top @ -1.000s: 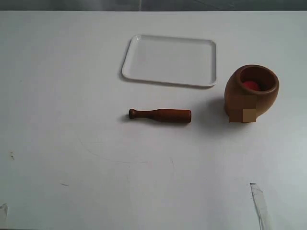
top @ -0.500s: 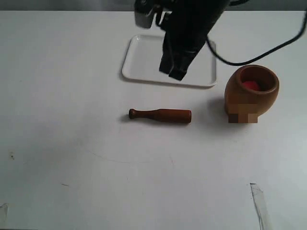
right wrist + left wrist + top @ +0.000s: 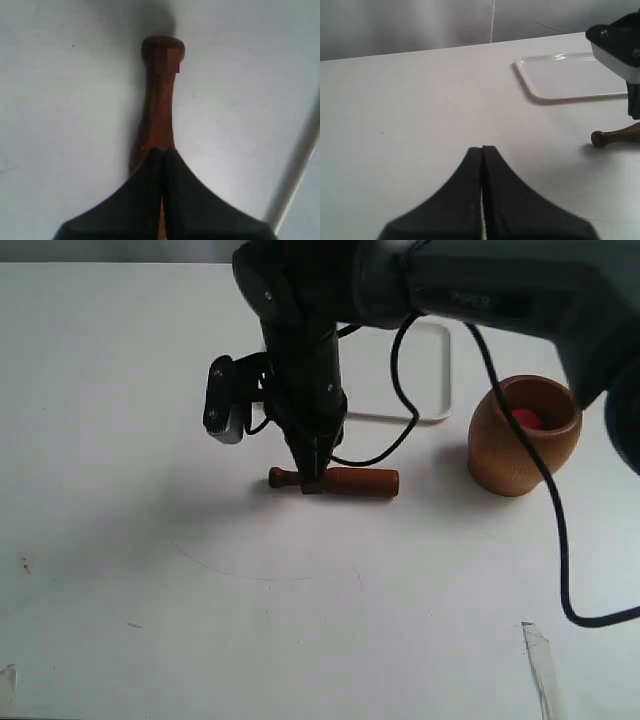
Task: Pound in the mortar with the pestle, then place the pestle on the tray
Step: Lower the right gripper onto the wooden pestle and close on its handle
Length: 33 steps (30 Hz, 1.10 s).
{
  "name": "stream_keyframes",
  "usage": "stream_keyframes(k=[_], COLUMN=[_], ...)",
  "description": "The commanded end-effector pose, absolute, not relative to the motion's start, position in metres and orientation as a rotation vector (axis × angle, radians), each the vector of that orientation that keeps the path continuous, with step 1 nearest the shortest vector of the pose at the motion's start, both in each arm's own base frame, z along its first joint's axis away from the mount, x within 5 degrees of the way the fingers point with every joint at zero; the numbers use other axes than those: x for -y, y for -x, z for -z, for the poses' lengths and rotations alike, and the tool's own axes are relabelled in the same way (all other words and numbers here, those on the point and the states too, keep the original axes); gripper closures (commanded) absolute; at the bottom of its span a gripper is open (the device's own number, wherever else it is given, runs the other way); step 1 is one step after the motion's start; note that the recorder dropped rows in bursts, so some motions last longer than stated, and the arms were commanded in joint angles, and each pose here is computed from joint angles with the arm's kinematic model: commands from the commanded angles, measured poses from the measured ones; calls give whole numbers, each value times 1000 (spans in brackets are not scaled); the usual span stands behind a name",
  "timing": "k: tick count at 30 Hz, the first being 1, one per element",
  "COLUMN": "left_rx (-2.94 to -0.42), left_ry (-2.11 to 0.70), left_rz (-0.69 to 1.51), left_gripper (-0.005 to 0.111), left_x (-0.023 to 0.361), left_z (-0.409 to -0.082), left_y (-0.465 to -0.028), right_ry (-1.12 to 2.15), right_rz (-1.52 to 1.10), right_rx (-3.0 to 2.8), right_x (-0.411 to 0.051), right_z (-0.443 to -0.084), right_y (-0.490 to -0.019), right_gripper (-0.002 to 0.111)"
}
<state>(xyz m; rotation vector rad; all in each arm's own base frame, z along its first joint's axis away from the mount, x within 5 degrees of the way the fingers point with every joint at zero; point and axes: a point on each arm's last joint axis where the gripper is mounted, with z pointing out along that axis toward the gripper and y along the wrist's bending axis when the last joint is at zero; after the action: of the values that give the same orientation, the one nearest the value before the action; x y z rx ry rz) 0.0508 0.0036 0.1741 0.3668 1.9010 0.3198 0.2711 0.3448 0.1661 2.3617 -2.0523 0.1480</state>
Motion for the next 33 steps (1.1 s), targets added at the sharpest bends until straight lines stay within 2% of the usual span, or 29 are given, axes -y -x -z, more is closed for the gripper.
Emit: stream_keyframes(k=[1, 7, 10, 17, 24, 33], left_rx=[-1897, -1897, -1897, -1897, -1897, -1897], left_ry=[-361, -361, -361, -361, -361, -361], left_rz=[-302, -302, -302, -302, -302, -302], left_gripper=[107, 107, 107, 107, 107, 107], left_x=[-3, -3, -3, -3, -3, -3], left_z=[-174, -174, -174, -174, -174, -174], left_y=[-51, -51, -51, -51, -51, -51], right_ry=[-2320, -2363, -2406, -2416, -2382, -2314], right_rz=[-68, 18, 82, 102, 75, -92], right_rx=[2078, 2161, 2188, 2165, 2161, 2209], right_x=[-350, -359, -365, -367, -367, -357], right_z=[-161, -161, -159, -150, -131, -114], right_y=[-266, -268, -269, -269, -271, -275], right_gripper=[99, 66, 56, 54, 57, 58])
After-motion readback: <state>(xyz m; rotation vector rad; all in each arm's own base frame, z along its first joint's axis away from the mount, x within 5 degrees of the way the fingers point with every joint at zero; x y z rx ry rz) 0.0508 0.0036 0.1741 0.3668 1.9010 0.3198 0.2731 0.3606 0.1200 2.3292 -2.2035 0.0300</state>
